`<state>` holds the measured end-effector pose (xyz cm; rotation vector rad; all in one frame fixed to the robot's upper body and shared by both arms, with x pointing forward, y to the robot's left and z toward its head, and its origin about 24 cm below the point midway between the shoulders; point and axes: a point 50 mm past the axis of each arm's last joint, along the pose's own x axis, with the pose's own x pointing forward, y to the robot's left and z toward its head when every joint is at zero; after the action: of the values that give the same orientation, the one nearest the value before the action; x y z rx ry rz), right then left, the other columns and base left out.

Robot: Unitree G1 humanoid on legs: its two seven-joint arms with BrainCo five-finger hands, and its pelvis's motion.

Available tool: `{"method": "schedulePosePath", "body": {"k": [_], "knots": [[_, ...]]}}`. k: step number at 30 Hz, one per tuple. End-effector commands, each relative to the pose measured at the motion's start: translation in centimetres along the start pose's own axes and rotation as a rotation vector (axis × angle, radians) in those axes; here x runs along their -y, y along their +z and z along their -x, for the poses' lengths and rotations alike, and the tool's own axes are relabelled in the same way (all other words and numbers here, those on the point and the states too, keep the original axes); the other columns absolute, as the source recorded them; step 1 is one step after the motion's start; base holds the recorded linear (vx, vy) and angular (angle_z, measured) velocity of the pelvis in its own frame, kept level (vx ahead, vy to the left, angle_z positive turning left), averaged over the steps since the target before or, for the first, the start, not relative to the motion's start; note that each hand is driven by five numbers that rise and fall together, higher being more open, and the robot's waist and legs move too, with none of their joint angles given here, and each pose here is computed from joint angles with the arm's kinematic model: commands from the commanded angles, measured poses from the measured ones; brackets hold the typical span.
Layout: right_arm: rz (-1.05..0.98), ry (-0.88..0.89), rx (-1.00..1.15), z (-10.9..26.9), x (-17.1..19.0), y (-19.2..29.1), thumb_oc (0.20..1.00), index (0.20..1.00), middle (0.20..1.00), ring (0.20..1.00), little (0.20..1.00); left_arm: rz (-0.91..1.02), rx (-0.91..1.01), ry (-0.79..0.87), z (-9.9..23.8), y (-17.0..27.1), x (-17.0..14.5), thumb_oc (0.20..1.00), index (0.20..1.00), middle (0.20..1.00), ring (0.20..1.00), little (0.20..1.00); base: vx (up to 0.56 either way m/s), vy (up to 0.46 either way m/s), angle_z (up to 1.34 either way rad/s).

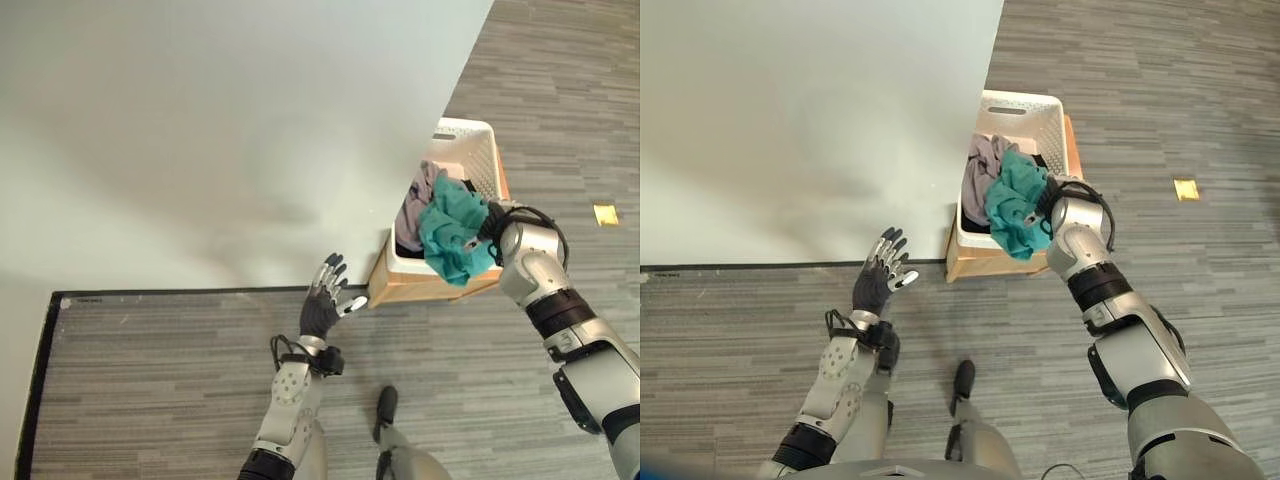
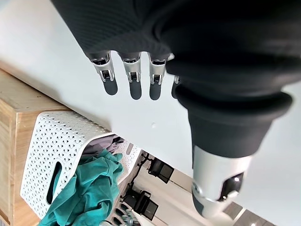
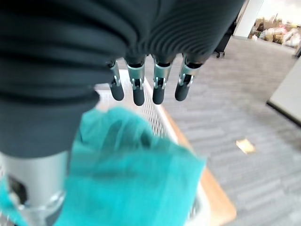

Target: Pick up bed clothes into laundry basket.

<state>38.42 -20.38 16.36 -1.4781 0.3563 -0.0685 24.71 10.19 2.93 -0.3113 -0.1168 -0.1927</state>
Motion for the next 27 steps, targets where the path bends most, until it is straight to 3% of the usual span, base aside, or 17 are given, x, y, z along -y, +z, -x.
{"method": "schedulePosePath", "body": {"k": [1,3,7,8,9,12,16,18,27], "knots": [[0.050,-0.162,-0.063,0.2,5.1,-1.0,1.000,1.000,1.000,1.000,1.000,0.069,0.054,-0.049,-0.7,0.4,1.3,1.000,1.000,1.000,1.000,1.000,0.00,0.000,0.00],[-0.039,-0.254,-0.025,1.2,7.7,-0.6,1.000,1.000,1.000,1.000,1.000,0.075,0.057,-0.046,-0.5,0.4,1.3,1.000,1.000,1.000,1.000,1.000,0.00,0.000,0.00],[-0.325,-0.312,0.086,2.8,7.6,0.3,1.000,1.000,1.000,1.000,1.000,0.102,0.050,-0.048,-0.3,0.1,1.7,1.000,1.000,1.000,1.000,1.000,0.01,0.020,0.06],[-0.516,-0.324,0.164,3.9,5.9,0.9,1.000,1.000,1.000,1.000,1.000,0.119,0.051,-0.059,-0.5,0.0,2.4,1.000,1.000,1.000,1.000,1.000,0.04,0.071,0.11],[-0.538,-0.273,0.101,3.0,2.1,-1.6,1.000,1.000,1.000,1.000,1.000,0.109,0.067,-0.041,-0.6,0.1,2.1,1.000,1.000,1.000,1.000,1.000,0.02,0.069,0.15],[-0.740,-0.276,0.186,4.3,-1.4,-2.2,1.000,1.000,1.000,1.000,1.000,0.093,0.081,-0.065,-1.5,0.3,3.0,1.000,1.000,1.000,1.000,1.000,0.03,0.033,0.30],[-0.830,-0.212,0.234,6.5,-5.1,-2.4,1.000,1.000,1.000,1.000,1.000,0.052,0.114,-0.056,-1.6,0.8,3.1,1.000,1.000,1.000,1.000,1.000,0.01,0.013,0.01],[-0.941,-0.148,0.336,9.9,-8.1,-1.6,1.000,1.000,1.000,1.000,1.000,-0.006,0.154,-0.043,-1.8,1.5,3.0,1.000,1.000,1.000,1.000,1.000,0.04,0.037,0.02],[-1.033,-0.083,0.546,13.6,-8.6,0.7,1.000,1.000,1.000,1.000,1.000,-0.027,0.170,0.032,0.2,1.6,1.5,1.000,1.000,1.000,1.000,1.000,0.01,0.004,-0.04]]}}
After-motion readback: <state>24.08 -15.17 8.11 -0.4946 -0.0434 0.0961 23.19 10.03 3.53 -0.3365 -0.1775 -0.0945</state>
